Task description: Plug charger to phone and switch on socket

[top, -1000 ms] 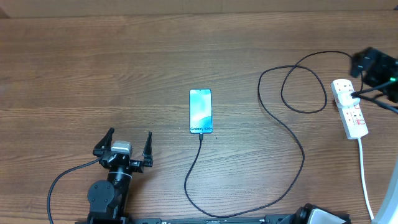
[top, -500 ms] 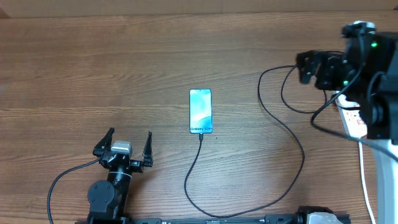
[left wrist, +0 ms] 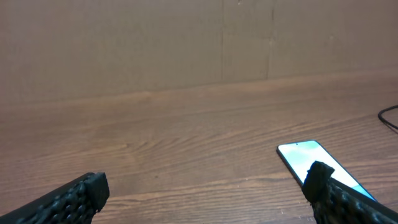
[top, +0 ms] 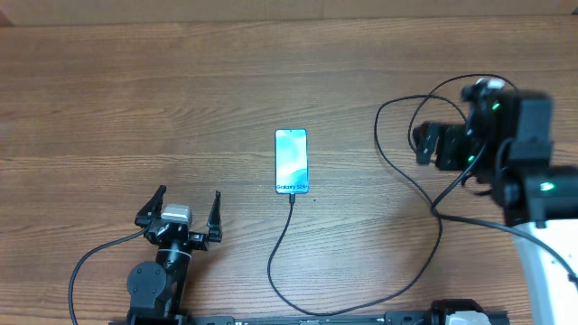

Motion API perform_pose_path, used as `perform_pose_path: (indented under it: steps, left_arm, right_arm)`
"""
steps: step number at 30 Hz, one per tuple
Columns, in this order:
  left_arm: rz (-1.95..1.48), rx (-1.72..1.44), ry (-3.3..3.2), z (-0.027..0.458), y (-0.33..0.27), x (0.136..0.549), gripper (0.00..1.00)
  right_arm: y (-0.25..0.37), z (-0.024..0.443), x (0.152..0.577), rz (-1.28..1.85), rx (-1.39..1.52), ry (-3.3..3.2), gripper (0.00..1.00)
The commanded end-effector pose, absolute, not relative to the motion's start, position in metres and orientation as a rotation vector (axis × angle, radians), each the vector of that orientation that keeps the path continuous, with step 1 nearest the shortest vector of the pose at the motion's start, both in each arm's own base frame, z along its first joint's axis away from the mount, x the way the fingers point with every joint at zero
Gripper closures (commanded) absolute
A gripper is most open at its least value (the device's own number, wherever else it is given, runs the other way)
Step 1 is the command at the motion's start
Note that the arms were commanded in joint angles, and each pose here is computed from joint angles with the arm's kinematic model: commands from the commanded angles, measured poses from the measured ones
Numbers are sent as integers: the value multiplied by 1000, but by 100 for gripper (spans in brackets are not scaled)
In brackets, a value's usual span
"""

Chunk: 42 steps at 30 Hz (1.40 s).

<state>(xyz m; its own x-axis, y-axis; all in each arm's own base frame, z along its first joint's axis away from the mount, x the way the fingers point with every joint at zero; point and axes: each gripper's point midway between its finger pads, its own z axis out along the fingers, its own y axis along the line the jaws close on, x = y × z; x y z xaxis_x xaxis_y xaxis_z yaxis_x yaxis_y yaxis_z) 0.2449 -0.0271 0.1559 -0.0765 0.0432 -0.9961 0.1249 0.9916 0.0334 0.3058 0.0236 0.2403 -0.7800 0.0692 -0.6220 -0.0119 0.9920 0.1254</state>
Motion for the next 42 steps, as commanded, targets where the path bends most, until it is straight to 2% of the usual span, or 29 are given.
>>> perform_pose_path:
  steps: [1,5,12,30,42]
  left_arm:
    - [-43,136,1644,155,-25,245,0]
    - [-43,136,1644,155,-25,245,1]
    - [-43,136,1644,155,-25,245,0]
    - [-43,136,1644,155,-25,245,0]
    - [-43,136,1644,155,-25,245,1]
  right_arm:
    - [24,177,294,142,10,2499,0]
    - [38,120,292,248,-37,2398,0]
    - [60,72,277,390,-126,2219,0]
    - [54,35,246,384,-52,2182,0]
    - [54,46,241,380,-60,2137,0]
